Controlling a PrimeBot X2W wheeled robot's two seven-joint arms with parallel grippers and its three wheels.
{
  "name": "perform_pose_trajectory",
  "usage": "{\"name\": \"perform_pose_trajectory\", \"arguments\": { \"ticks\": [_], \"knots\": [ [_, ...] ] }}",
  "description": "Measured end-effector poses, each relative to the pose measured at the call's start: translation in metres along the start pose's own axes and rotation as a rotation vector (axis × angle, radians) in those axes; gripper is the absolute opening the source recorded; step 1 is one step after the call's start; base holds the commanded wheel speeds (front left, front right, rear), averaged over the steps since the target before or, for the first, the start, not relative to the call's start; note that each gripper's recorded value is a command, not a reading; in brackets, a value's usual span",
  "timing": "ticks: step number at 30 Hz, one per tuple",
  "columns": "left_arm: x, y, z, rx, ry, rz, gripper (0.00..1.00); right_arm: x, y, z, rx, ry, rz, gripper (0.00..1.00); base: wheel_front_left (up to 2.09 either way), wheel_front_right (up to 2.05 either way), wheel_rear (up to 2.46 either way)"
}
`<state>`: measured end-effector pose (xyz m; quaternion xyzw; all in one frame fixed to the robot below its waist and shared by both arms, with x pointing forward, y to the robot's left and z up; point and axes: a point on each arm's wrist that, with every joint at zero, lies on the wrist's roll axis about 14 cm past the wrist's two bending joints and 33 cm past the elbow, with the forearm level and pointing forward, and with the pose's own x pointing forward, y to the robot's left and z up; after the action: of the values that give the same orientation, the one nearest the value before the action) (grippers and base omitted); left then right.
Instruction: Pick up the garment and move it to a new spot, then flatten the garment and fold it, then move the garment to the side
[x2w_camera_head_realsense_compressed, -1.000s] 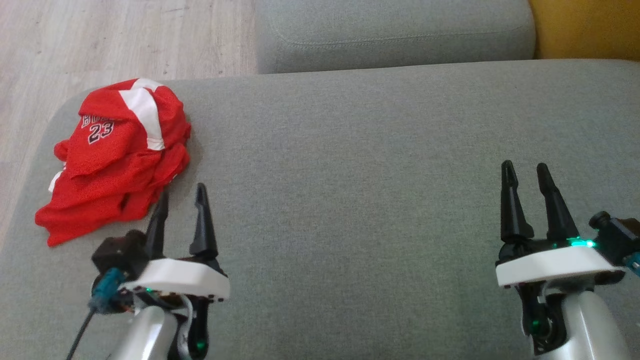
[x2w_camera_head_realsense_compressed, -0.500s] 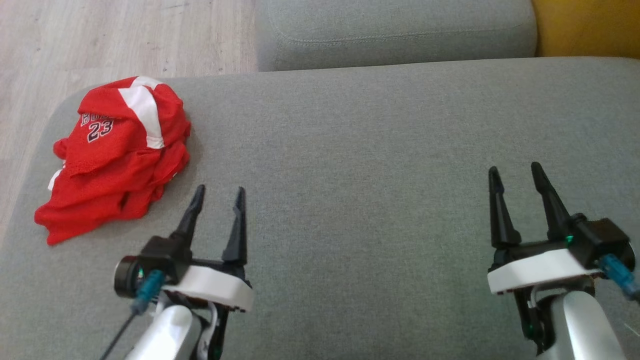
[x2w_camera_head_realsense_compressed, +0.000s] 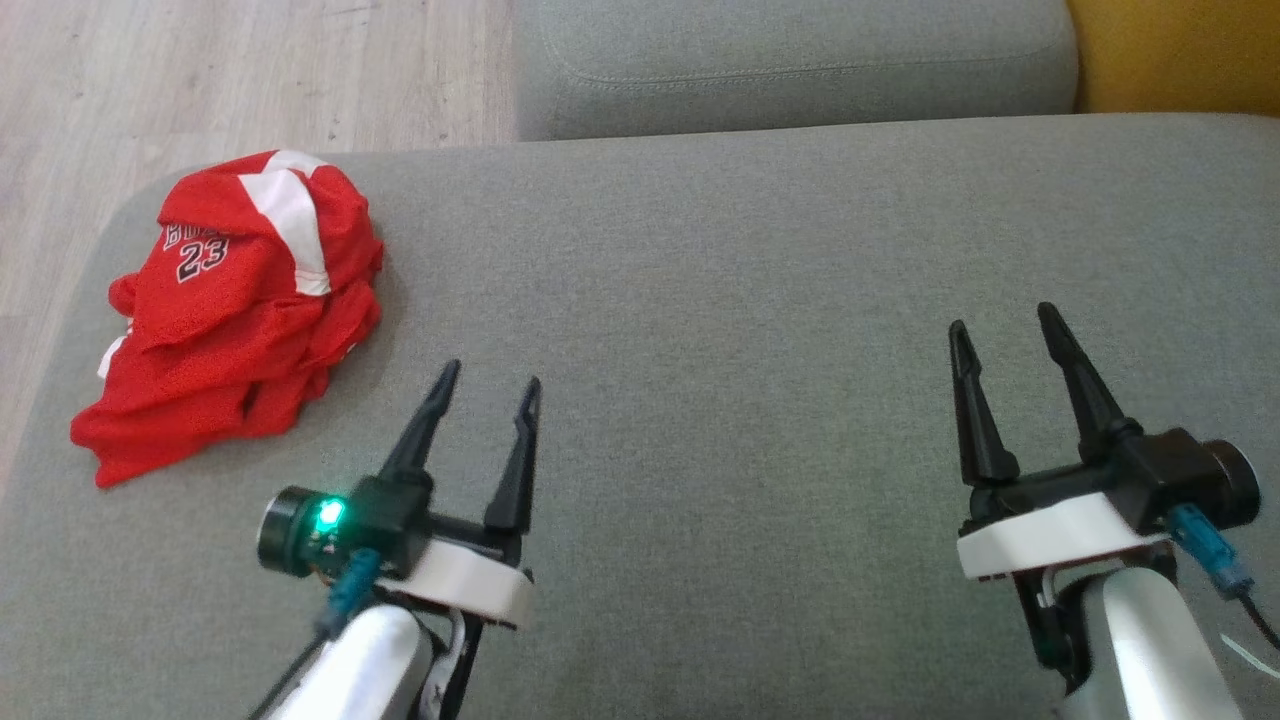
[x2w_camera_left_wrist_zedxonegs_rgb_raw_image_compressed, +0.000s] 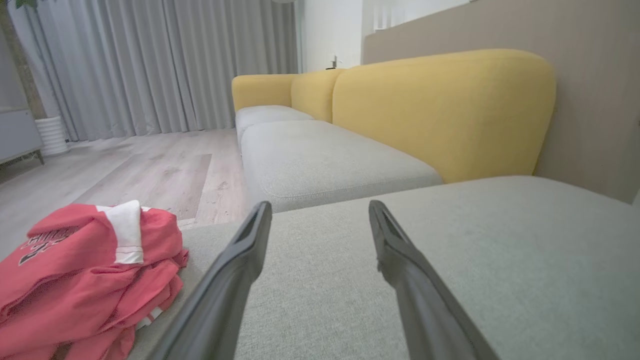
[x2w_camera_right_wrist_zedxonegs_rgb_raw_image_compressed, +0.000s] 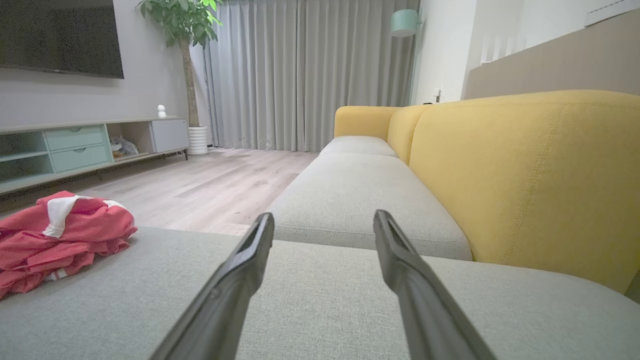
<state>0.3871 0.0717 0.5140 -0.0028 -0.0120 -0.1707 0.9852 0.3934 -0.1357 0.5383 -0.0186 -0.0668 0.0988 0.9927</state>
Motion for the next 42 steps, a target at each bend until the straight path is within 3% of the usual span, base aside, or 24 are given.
{"name": "perform_pose_trajectory", "arguments": {
  "ticks": [3, 11, 21, 42],
  "knots": [
    [0.003, 0.009, 0.01, -0.094, -0.033, 0.05, 1.0, 0.0, -0.004, 0.001, 0.072, -0.018, -0.02, 1.0, 0.0, 0.0, 0.0],
    [-0.006, 0.013, -0.001, -0.155, -0.028, 0.058, 1.0, -0.009, -0.009, -0.022, 0.169, 0.038, -0.056, 1.0, 0.0, 0.0, 0.0],
    [-0.012, 0.004, -0.025, -0.09, 0.024, 0.026, 1.0, -0.014, 0.001, -0.036, 0.111, 0.075, -0.021, 1.0, 0.0, 0.0, 0.0],
    [-0.012, 0.016, -0.023, -0.108, 0.01, 0.06, 1.0, -0.013, 0.011, -0.037, 0.18, 0.075, -0.005, 1.0, 0.0, 0.0, 0.0]
  ]
}}
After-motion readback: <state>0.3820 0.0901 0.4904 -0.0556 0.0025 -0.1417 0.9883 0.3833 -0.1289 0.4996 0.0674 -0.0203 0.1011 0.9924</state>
